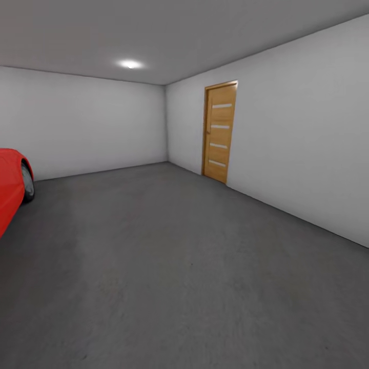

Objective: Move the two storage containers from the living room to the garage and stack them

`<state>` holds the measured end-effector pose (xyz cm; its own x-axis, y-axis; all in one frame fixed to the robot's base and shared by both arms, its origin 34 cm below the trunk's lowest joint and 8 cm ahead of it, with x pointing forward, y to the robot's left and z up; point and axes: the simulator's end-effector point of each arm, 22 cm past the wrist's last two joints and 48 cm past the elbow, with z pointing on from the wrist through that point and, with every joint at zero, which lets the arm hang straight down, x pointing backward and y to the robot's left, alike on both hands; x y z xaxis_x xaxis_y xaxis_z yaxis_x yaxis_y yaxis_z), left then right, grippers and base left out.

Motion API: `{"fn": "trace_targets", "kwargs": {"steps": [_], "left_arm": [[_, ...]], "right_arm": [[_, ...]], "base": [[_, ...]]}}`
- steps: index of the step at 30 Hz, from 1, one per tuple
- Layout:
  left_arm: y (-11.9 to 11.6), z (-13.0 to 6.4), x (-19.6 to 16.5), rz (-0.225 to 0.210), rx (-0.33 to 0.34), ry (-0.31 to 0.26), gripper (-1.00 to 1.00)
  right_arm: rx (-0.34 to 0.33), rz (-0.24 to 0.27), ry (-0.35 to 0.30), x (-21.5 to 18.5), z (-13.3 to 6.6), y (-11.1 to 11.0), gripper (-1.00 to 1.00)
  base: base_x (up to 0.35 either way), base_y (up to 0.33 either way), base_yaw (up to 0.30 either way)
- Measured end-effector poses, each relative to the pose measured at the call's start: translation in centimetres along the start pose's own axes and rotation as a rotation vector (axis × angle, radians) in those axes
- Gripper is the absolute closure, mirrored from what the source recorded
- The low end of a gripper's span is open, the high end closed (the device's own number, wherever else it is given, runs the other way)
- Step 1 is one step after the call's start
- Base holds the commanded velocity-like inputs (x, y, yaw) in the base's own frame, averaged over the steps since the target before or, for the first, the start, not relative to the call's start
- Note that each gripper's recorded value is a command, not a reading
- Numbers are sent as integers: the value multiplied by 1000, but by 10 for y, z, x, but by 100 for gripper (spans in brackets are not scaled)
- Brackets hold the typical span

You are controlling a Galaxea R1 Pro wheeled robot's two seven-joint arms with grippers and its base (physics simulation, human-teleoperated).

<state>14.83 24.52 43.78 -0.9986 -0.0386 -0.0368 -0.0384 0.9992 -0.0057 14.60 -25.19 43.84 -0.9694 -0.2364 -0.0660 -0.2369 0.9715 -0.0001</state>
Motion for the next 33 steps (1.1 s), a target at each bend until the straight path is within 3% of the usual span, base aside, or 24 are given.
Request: {"fn": "trace_targets", "kwargs": {"steps": [33], "left_arm": [[1,0,0,0,-3,-1,-100]], "right_arm": [[2,3,-6,-2,0,0,-100]], "base": [[324,0,0]]}}
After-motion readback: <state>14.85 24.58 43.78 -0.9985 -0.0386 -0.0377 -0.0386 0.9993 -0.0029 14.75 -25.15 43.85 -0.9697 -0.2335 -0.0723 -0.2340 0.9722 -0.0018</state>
